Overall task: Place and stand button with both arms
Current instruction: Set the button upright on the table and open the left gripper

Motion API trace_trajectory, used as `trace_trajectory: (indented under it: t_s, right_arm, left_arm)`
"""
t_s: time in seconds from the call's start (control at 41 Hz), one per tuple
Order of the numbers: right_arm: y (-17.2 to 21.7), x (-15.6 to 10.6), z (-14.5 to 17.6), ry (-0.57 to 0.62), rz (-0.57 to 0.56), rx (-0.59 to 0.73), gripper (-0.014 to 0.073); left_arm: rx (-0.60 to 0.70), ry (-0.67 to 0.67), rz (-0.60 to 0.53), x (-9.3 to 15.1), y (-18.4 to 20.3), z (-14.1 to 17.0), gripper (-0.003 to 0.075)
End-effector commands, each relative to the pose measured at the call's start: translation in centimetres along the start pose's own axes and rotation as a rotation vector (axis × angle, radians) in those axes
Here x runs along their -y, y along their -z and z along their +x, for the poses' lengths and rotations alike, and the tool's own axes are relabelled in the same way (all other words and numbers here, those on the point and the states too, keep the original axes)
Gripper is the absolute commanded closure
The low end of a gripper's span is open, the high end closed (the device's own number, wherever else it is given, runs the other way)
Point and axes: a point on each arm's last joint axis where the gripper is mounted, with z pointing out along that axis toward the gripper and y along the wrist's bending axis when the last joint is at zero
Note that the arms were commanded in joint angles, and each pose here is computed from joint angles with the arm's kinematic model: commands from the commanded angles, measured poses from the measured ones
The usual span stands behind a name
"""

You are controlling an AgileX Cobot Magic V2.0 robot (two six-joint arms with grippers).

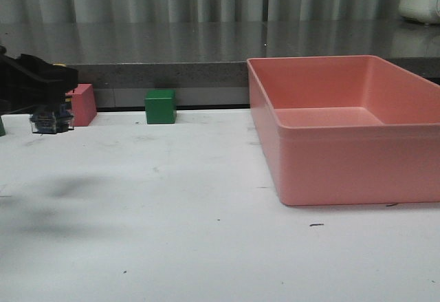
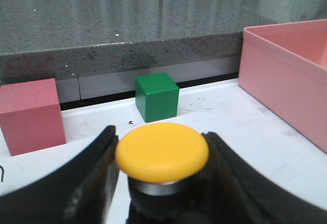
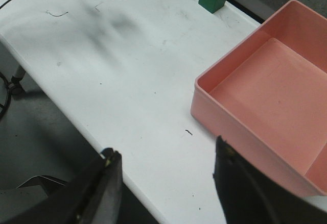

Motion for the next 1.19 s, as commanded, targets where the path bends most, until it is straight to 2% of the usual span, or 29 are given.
trace_trajectory:
  t_s: [0.0, 0.195, 0.975, 1.17]
  right_arm:
    - [0.5, 0.2, -1.0, 0.012, 0.021, 0.083, 0.0171]
    - [0.5, 0.2, -1.0, 0.012, 0.021, 0.083, 0.0171]
    - [0.5, 0.2, -1.0, 0.012, 0.021, 0.083, 0.0171]
    - [0.5, 0.2, -1.0, 0.012, 0.021, 0.083, 0.0171]
  left_arm:
    - [0.178, 0.006, 0.008, -0.1, -0.3, -1.8, 0.0512]
    - [0.231, 0.004, -0.002, -0.4, -0.8, -0.6, 0.0512]
    - [0.221, 0.01, 0.001, -1.1, -3.7, 1.2, 0.0512]
    - [0.183, 0.018, -0.001, -1.2, -3.9, 2.4, 0.0511]
